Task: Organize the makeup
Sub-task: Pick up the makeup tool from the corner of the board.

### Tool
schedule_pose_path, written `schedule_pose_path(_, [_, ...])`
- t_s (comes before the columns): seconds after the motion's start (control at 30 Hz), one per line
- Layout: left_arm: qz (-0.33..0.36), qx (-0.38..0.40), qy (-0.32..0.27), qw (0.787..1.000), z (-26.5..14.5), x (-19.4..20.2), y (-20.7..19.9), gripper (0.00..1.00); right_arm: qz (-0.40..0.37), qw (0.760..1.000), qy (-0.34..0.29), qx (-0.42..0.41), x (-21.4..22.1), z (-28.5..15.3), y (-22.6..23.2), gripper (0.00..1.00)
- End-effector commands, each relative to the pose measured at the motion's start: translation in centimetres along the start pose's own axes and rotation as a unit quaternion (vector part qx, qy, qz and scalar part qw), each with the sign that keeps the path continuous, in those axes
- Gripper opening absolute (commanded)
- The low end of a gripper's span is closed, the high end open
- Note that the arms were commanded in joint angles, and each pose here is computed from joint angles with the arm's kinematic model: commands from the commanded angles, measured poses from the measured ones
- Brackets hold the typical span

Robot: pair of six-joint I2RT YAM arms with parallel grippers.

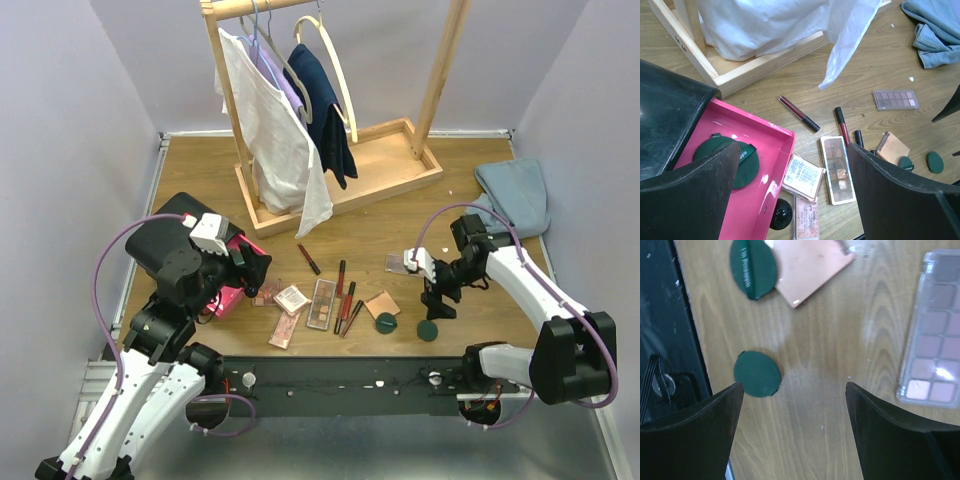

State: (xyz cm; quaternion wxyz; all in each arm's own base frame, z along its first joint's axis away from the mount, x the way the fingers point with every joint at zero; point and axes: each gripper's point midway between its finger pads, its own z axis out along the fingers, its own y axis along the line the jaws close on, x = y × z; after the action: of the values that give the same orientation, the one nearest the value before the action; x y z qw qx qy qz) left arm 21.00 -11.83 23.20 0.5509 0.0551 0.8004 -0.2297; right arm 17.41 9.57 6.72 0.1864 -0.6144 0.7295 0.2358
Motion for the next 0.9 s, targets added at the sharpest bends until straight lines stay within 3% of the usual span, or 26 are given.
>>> schedule_pose_path(0.0, [0.005, 0.019, -0.014, 1.000, -0.2, -0.4, -0.5, 0.97, -0.044, 0.998, 0.016, -0.037, 1.4, 0.2, 2.3, 0.90])
schedule_pose_path(0.53, [0.005, 0.021, -0.013, 1.000, -0.2, -0.3, -0.6, 0.98, -0.058, 0.995, 0.009, -0.080, 1.3, 1.7, 4.0, 0.89])
schedule_pose_path(0.87, [0.004, 0.022, -0.015, 1.000, -0.3, -0.4, -0.6, 0.99, -0.063, 0.992, 0.030, -0.104, 1.1, 3.2, 3.8, 0.80])
